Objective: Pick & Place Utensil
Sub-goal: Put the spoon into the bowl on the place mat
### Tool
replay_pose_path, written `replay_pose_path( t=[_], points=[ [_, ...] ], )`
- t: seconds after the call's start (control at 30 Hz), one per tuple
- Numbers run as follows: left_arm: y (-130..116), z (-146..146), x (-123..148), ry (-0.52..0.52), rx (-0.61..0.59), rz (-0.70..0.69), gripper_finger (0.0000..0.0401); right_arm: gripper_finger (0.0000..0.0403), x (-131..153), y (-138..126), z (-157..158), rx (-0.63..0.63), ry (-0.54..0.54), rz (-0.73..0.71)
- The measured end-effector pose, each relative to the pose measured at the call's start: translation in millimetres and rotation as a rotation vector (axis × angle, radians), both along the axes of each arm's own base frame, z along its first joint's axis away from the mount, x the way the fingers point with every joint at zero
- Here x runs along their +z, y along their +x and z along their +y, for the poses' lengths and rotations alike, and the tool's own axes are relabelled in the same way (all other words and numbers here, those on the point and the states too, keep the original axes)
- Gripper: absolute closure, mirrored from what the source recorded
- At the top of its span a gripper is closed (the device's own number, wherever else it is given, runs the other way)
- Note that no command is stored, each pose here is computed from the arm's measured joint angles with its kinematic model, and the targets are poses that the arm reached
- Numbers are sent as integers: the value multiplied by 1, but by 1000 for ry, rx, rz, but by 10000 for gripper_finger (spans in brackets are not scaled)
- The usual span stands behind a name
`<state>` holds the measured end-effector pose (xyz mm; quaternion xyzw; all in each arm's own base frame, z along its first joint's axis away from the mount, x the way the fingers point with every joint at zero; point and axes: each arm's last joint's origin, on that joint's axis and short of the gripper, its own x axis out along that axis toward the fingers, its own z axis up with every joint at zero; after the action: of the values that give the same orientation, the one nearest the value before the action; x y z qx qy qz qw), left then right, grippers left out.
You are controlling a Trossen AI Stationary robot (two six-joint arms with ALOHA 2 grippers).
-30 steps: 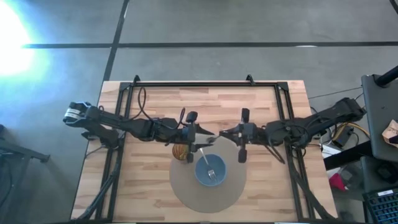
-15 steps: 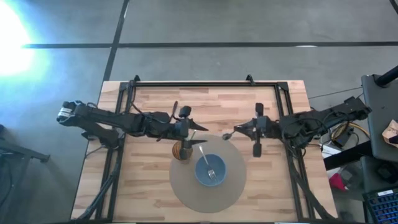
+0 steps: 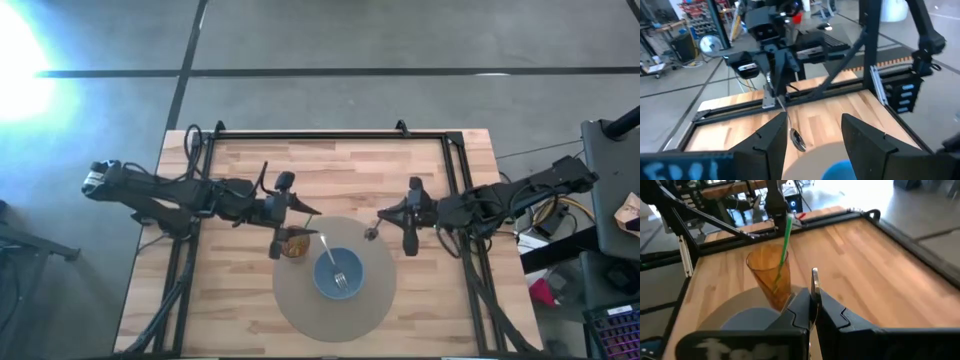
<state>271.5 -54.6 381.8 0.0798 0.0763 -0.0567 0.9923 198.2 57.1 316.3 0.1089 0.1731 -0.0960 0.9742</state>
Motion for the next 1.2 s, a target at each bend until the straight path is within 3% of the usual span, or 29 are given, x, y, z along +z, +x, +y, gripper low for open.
replay_pose_path(
  t=[0.3, 0.7, 0.97, 1.2],
  points=[
    [-4, -21, -5, 38, -87, 16, 220, 394, -19, -8, -1, 48, 191, -164],
    [-5, -24, -8, 53, -101, 25, 220, 394, -81, -18, -6, -15, 463, -385],
    [-6, -24, -10, 65, -102, 47, 221, 394, -114, -15, -7, -122, 571, -358],
    [-6, -24, -10, 67, -102, 52, 222, 394, -122, 2, 0, -142, 570, -322]
  ],
)
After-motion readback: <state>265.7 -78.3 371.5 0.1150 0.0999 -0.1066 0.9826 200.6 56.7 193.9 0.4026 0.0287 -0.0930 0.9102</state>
